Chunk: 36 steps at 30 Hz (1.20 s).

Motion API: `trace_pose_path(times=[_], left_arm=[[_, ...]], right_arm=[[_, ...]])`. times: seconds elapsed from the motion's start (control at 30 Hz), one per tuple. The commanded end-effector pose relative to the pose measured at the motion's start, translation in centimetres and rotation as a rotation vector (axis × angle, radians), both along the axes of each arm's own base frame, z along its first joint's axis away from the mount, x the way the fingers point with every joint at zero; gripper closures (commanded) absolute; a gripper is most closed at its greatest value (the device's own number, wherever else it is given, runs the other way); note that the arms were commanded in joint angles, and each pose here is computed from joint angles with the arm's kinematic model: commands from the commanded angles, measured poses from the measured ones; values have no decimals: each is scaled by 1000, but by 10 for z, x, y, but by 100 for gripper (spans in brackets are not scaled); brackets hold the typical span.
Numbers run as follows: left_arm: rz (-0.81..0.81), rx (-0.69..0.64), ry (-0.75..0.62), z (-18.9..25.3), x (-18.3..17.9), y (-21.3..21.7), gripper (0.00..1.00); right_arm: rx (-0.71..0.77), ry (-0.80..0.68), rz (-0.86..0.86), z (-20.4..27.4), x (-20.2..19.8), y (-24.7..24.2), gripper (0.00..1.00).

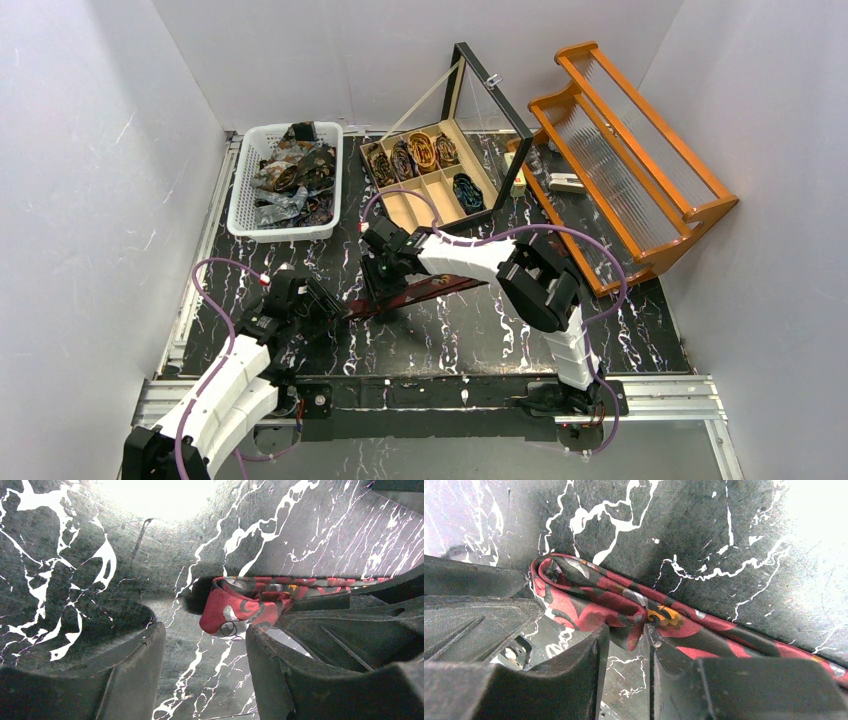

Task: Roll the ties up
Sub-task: Roll the tie at the center of the board.

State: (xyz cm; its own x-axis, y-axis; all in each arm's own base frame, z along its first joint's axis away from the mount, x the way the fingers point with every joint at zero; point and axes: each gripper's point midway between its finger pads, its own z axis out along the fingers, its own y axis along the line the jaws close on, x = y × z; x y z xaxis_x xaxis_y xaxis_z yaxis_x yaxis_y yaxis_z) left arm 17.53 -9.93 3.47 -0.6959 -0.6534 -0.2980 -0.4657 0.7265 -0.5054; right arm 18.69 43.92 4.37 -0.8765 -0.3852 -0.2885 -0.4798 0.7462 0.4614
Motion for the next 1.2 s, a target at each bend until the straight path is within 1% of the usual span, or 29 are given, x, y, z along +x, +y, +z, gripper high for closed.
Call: trace_pose_path(times=[0.0,0.17,0.33,0.43,0.7,0.8,0.97,1.03,1.1,1.17], left_arm=[[11,16,-3,4,1,3,43],[15,12,-7,3,1,3,43],[16,9,-8,3,1,3,44],[16,5,-7,2,0,2,44],[16,-2,3,-2,-3,1,44],[18,-2,4,-4,-3,2,44],[18,-3,7,-5,-4,2,44],[18,-2,8,-6,-4,2,44],[17,-3,5,-6,-4,2,44],[15,-7,4,-6,-4,1,44]], right_arm=[[18,-52,11,15,12,4,60],[32,-16,39,15,9,8,58],[84,-32,49,31,9,14,63],[102,-34,36,35,9,15,63],[101,-57,27,27,14,15,63],[71,-45,27,20,14,14,63],[20,-38,20,6,15,6,59],[12,-32,19,4,14,2,53],[12,-32,19,4,13,1,49],[46,-27,40,12,12,4,52]])
